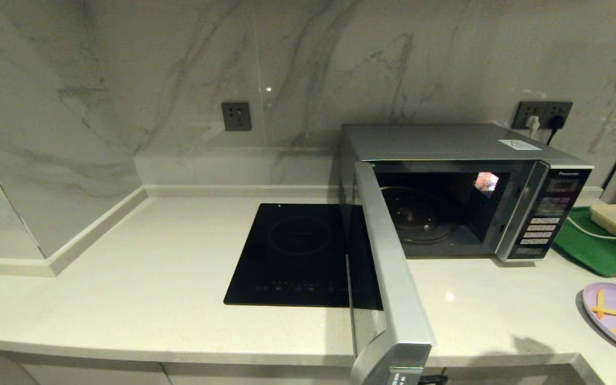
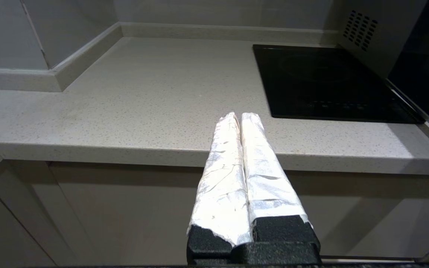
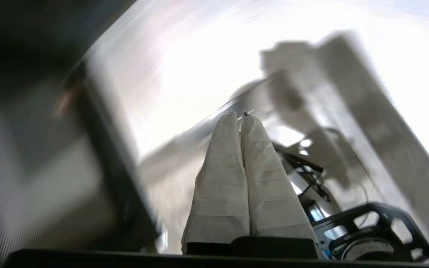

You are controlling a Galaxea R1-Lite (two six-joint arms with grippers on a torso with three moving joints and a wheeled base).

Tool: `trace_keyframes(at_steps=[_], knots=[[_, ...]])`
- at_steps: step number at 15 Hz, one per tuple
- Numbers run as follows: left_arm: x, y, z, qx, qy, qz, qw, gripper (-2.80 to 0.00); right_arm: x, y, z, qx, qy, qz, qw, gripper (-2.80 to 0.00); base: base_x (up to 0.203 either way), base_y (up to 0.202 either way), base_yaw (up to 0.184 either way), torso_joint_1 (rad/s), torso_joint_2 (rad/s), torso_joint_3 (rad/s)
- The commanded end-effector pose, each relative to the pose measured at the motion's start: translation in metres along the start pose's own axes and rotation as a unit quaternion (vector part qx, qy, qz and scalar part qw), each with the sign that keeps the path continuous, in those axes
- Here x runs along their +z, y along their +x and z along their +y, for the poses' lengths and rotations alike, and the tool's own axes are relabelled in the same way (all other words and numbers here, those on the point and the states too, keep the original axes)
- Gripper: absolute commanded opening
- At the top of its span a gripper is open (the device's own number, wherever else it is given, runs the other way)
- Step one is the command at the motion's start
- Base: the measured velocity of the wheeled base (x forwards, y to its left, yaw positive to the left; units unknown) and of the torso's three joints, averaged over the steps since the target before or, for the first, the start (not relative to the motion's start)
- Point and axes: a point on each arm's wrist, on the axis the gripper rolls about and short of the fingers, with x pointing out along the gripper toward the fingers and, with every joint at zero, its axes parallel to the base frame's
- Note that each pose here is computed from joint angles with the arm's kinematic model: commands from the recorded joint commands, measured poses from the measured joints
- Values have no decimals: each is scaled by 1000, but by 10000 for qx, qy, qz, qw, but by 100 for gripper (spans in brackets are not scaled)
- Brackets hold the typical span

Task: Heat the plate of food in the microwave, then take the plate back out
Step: Put the plate in the microwave oven

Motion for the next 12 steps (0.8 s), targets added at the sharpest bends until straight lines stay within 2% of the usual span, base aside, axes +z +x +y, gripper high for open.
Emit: trace_keyframes(at_steps=[1, 4, 5, 7, 9, 12], knots=[[0, 0, 0, 4, -2, -1, 10000, -280, 11, 30, -12, -996, 846, -118, 9914, -280, 0, 0, 0, 0, 0, 0], [0, 0, 0, 4, -2, -1, 10000, -280, 34, 59, -33, -1780, 1580, -160, 9711, -280, 0, 0, 0, 0, 0, 0], [0, 0, 0, 4, -2, -1, 10000, -280, 42, 68, -40, -1964, 1773, -189, 9642, 0, 0, 0, 0, 0, 0, 0], [0, 0, 0, 4, -2, -1, 10000, -280, 60, 86, -58, -2233, 2190, -304, 9493, 0, 0, 0, 0, 0, 0, 0], [0, 0, 0, 4, -2, -1, 10000, -280, 73, 105, -79, -2455, 2571, -208, 9345, 0, 0, 0, 0, 0, 0, 0], [0, 0, 0, 4, -2, -1, 10000, -280, 96, 129, -126, -2405, 3158, 90, 9178, 0, 0, 0, 0, 0, 0, 0]])
